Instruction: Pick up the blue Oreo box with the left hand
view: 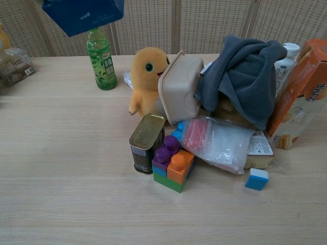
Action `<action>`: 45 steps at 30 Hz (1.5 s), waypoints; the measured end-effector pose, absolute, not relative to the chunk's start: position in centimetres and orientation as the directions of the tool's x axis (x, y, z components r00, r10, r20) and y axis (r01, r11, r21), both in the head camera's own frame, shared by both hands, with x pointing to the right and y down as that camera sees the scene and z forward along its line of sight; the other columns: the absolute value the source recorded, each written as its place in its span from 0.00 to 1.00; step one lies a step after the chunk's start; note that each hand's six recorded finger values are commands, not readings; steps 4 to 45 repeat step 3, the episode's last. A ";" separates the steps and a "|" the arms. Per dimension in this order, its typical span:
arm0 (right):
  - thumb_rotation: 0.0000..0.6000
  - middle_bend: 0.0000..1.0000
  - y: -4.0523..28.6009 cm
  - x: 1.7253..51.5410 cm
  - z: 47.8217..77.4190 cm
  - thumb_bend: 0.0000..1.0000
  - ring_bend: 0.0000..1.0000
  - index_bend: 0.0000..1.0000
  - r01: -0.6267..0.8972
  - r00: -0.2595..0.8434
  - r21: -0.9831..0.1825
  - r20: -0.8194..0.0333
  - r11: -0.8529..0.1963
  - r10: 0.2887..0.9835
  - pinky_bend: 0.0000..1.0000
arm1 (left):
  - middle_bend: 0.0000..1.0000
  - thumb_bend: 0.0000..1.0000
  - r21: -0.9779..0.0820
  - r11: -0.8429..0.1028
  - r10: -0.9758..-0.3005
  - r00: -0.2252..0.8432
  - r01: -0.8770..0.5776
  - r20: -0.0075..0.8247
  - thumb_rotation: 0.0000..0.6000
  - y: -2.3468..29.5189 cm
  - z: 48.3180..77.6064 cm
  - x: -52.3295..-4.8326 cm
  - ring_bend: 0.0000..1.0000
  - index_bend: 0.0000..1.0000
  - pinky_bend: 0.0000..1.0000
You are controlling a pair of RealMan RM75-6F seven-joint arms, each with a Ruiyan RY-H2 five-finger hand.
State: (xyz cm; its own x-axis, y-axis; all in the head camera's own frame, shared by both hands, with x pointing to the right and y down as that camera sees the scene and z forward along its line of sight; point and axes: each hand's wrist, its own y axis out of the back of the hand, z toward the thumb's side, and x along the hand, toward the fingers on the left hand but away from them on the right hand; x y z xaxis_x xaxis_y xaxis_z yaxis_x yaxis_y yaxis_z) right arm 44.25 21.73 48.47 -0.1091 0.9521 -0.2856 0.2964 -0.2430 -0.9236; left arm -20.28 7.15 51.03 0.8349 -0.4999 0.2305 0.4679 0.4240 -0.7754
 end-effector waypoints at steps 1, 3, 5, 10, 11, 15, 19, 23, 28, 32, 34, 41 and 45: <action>0.89 0.00 21.7 44.2 48.5 0.00 0.00 0.00 0.296 -0.109 -0.924 -0.285 -0.243 0.952 0.00 | 0.70 0.00 -0.774 0.427 -0.500 0.835 0.468 0.229 1.00 7.1 50.8 -20.2 0.81 0.73 0.74; 0.89 0.00 21.7 44.3 48.5 0.00 0.00 0.00 0.296 -0.110 -0.924 -0.286 -0.243 0.952 0.00 | 0.70 0.00 -0.769 0.434 -0.499 0.836 0.469 0.229 1.00 7.1 50.7 -20.1 0.81 0.73 0.74; 0.89 0.00 21.7 44.3 48.5 0.00 0.00 0.00 0.296 -0.110 -0.924 -0.286 -0.243 0.952 0.00 | 0.70 0.00 -0.769 0.434 -0.499 0.836 0.469 0.229 1.00 7.1 50.7 -20.1 0.81 0.73 0.74; 0.89 0.00 21.7 44.3 48.5 0.00 0.00 0.00 0.296 -0.110 -0.924 -0.286 -0.243 0.952 0.00 | 0.70 0.00 -0.769 0.434 -0.499 0.836 0.469 0.229 1.00 7.1 50.7 -20.1 0.81 0.73 0.74; 0.89 0.00 21.7 44.3 48.5 0.00 0.00 0.00 0.296 -0.110 -0.924 -0.286 -0.243 0.952 0.00 | 0.70 0.00 -0.769 0.434 -0.499 0.836 0.469 0.229 1.00 7.1 50.7 -20.1 0.81 0.73 0.74; 0.89 0.00 21.7 44.3 48.5 0.00 0.00 0.00 0.296 -0.110 -0.924 -0.286 -0.243 0.952 0.00 | 0.70 0.00 -0.769 0.434 -0.499 0.836 0.469 0.229 1.00 7.1 50.7 -20.1 0.81 0.73 0.74; 0.89 0.00 21.7 44.3 48.5 0.00 0.00 0.00 0.296 -0.110 -0.924 -0.286 -0.243 0.952 0.00 | 0.70 0.00 -0.769 0.434 -0.499 0.836 0.469 0.229 1.00 7.1 50.7 -20.1 0.81 0.73 0.74; 0.89 0.00 21.7 44.3 48.5 0.00 0.00 0.00 0.296 -0.110 -0.924 -0.286 -0.243 0.952 0.00 | 0.70 0.00 -0.769 0.434 -0.499 0.836 0.469 0.229 1.00 7.1 50.7 -20.1 0.81 0.73 0.74; 0.89 0.00 21.7 44.3 48.5 0.00 0.00 0.00 0.296 -0.110 -0.924 -0.286 -0.243 0.952 0.00 | 0.70 0.00 -0.769 0.434 -0.499 0.836 0.469 0.229 1.00 7.1 50.7 -20.1 0.81 0.73 0.74; 0.89 0.00 21.7 44.3 48.5 0.00 0.00 0.00 0.296 -0.110 -0.924 -0.286 -0.243 0.952 0.00 | 0.70 0.00 -0.769 0.434 -0.499 0.836 0.469 0.229 1.00 7.1 50.7 -20.1 0.81 0.73 0.74; 0.89 0.00 21.7 44.3 48.5 0.00 0.00 0.00 0.296 -0.110 -0.924 -0.286 -0.243 0.952 0.00 | 0.70 0.00 -0.769 0.434 -0.499 0.836 0.469 0.229 1.00 7.1 50.7 -20.1 0.81 0.73 0.74; 0.89 0.00 21.7 44.3 48.5 0.00 0.00 0.00 0.296 -0.110 -0.924 -0.286 -0.243 0.952 0.00 | 0.70 0.00 -0.769 0.434 -0.499 0.836 0.469 0.229 1.00 7.1 50.7 -20.1 0.81 0.73 0.74; 0.89 0.00 21.7 44.3 48.5 0.00 0.00 0.00 0.296 -0.110 -0.924 -0.286 -0.243 0.952 0.00 | 0.70 0.00 -0.769 0.434 -0.499 0.836 0.469 0.229 1.00 7.1 50.7 -20.1 0.81 0.73 0.74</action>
